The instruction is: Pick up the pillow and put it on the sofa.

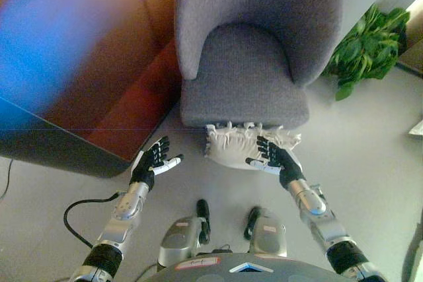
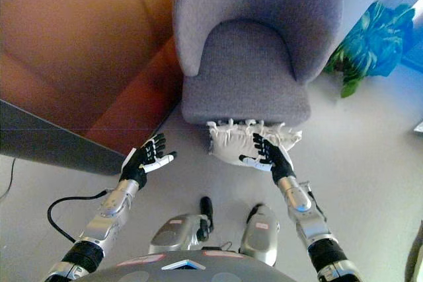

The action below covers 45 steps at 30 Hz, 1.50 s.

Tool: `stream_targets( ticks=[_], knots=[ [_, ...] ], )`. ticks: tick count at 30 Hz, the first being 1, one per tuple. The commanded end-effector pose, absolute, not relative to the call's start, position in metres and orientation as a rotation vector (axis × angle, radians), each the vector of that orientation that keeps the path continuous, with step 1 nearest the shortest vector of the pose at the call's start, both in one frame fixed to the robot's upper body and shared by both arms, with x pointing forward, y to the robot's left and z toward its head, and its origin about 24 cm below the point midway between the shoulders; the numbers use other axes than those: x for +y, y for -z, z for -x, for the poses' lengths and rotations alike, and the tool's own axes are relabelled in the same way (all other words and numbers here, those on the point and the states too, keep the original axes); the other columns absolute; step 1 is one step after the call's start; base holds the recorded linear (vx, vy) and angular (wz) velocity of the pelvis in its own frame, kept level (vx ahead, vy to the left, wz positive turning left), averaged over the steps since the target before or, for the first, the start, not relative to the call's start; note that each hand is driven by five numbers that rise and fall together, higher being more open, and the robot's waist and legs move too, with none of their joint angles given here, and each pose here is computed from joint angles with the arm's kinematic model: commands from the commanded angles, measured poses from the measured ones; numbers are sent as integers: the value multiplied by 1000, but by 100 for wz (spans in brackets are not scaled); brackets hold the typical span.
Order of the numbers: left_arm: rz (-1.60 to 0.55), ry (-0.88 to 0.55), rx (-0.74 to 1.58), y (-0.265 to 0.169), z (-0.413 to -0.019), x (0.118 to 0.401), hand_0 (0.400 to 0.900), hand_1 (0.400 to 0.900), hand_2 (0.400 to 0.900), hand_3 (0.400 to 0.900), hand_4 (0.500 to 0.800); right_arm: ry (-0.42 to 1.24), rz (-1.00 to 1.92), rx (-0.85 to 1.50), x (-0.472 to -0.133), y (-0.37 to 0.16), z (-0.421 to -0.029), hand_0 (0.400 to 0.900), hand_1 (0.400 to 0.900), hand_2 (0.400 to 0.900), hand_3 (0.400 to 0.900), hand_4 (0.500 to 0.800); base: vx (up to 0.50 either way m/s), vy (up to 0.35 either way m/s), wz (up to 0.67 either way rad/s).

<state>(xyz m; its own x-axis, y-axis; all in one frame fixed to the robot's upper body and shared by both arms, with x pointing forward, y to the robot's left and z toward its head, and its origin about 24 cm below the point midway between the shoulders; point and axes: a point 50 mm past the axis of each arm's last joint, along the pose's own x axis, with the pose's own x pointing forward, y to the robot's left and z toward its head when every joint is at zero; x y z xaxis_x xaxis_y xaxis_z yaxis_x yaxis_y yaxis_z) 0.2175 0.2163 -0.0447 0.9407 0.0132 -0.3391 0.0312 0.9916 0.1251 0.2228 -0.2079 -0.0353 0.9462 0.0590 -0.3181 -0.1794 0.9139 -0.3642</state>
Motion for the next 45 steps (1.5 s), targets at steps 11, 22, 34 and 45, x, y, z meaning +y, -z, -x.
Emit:
stream_targets(
  ticks=[11,22,34,45],
  knots=[
    [-52,8,-167,-51,-290,171,900,900,900,900,800,212,1413,-314,-252,-117,-329,900,900,900,900,800,15,-207,50],
    [-28,-69,-300,-86,-311,169,900,900,900,900,800,300,1403,-415,-236,-164,-368,900,900,900,900,800,-38,-21,-10],
    [-17,-83,-383,-108,-320,165,900,900,900,900,800,296,1351,-453,-220,-181,-381,900,900,900,900,800,-7,-7,8],
    [24,-55,-473,-136,-325,157,900,900,900,900,800,445,1288,-464,-219,-242,-406,900,900,900,900,800,-17,3,12]
  ],
)
